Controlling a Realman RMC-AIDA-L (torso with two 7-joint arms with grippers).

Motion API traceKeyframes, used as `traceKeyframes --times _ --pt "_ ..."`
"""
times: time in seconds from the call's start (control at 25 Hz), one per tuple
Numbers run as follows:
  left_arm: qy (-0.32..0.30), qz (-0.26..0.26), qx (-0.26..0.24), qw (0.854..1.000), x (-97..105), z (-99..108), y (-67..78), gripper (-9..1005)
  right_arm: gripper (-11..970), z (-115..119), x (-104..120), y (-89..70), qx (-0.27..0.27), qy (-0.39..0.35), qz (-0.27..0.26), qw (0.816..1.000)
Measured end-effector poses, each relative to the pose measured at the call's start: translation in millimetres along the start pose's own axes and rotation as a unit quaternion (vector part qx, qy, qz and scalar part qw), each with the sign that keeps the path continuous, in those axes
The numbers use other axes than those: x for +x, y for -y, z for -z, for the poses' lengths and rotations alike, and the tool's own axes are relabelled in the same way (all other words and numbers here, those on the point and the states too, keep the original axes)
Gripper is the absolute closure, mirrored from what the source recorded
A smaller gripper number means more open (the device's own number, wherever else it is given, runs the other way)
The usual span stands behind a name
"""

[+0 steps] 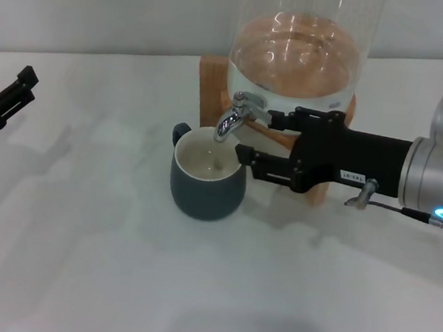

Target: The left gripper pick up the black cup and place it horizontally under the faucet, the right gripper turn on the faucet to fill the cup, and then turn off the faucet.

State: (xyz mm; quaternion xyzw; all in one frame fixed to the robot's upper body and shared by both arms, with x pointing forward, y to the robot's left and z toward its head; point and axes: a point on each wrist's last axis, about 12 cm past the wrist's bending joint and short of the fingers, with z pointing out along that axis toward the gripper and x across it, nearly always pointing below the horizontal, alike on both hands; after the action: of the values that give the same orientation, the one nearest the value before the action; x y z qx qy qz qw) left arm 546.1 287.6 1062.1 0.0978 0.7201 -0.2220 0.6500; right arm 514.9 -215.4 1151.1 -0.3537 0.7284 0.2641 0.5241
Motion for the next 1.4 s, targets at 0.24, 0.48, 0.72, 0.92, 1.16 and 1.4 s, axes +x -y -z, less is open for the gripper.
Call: traceKeyframes --times 0.24,0.48,0.72,0.92,1.16,1.4 --pt "0.0 0.0 0.0 1.0 0.2 0.3 -0.1 107 281 -3.2 -1.5 -5.4 -0.015 -0.001 0.004 1.0" --pt "0.0 0.0 0.0 1.0 -0.2 -0.3 0.1 107 281 -3.8 -2.6 -10.2 -0.034 -0.003 0.008 0.999" --pt "0.001 0.0 0.001 1.0 -0.6 -0.9 0.2 106 281 -3.2 -3.3 -9.7 -0.035 -0.003 0.01 0.999" --pt "0.001 0.0 0.001 1.0 -0.6 -0.9 0.3 106 281 0.7 -3.8 -5.5 -0.029 -0.003 0.009 1.0" --pt "0.003 -0.001 -0.001 1.0 -2.2 -1.7 -1.0 107 280 13.9 -2.5 4.9 -0.016 -0.002 0.002 1.0" --pt "0.007 -0.002 -0.005 1.0 -5.0 -1.6 -4.0 106 280 28.6 -0.7 13.5 -0.021 -0.003 -0.01 1.0"
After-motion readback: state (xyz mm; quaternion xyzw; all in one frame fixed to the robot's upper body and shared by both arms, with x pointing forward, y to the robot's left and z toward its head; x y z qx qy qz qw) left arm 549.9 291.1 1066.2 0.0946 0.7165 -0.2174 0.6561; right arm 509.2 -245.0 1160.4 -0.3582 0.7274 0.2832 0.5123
